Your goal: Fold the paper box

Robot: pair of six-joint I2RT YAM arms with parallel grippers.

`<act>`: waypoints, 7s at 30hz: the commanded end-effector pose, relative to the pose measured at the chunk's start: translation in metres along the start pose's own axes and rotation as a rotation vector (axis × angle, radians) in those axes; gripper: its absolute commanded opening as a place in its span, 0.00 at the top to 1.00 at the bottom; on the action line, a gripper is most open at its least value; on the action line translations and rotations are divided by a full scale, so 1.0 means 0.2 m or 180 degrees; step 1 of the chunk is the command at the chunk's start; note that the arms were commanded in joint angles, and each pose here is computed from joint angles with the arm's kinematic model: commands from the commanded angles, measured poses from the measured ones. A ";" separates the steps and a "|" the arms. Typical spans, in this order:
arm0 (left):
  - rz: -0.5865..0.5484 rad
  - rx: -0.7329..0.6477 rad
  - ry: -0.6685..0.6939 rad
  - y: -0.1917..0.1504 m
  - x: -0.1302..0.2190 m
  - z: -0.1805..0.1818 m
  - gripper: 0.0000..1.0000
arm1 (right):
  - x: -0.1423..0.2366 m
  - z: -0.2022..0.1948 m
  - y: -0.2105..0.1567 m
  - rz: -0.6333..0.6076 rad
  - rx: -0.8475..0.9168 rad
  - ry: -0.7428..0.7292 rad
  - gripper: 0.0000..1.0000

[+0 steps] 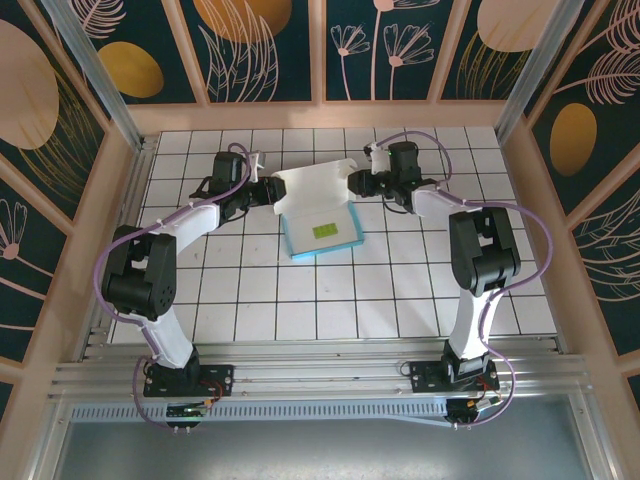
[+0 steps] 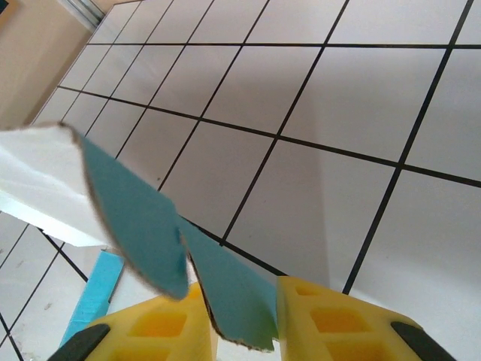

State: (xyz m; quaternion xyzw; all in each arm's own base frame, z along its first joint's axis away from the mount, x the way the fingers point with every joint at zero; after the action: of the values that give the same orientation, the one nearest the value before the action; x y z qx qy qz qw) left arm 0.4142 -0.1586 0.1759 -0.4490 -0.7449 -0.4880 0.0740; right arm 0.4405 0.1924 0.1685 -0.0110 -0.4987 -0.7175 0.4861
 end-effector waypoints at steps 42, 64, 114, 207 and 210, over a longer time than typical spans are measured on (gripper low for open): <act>0.0021 0.0096 0.0156 0.00 0.06 -0.04 0.83 | -0.03 0.12 -0.01 -0.0116 0.0104 -0.0046 0.85; 0.0126 0.0276 0.0044 -0.18 0.06 -0.06 0.83 | 0.04 0.20 -0.23 -0.0115 -0.0049 -0.0067 0.85; -0.0280 -0.0250 0.0145 0.12 0.32 -0.02 0.33 | 0.16 0.12 0.04 -0.0023 -0.0011 0.0625 0.17; 0.0158 0.0267 -0.0355 -0.09 0.13 -0.05 0.31 | -0.01 0.23 -0.18 0.0012 -0.1366 -0.0019 0.38; 0.0169 0.0278 -0.0361 -0.10 0.13 -0.04 0.31 | -0.01 0.23 -0.21 0.0007 -0.1322 -0.0031 0.38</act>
State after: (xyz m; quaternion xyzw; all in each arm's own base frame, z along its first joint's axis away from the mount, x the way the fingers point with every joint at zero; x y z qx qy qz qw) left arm 0.3873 -0.1475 0.1733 -0.4835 -0.7578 -0.4296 0.0867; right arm 0.3999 0.2267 0.1575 -0.1196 -0.3314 -0.8068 0.4742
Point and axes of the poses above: each hand's point on the last joint's axis, 136 mm out from that joint toward the fingers, its own x axis back along the fingers, its own z axis along the line the jaws close on, y = z × x, the point moved 7 cm from there along x, back along the fingers, and after that the axes turned 5 degrees about -x, right-handed, at the moved point
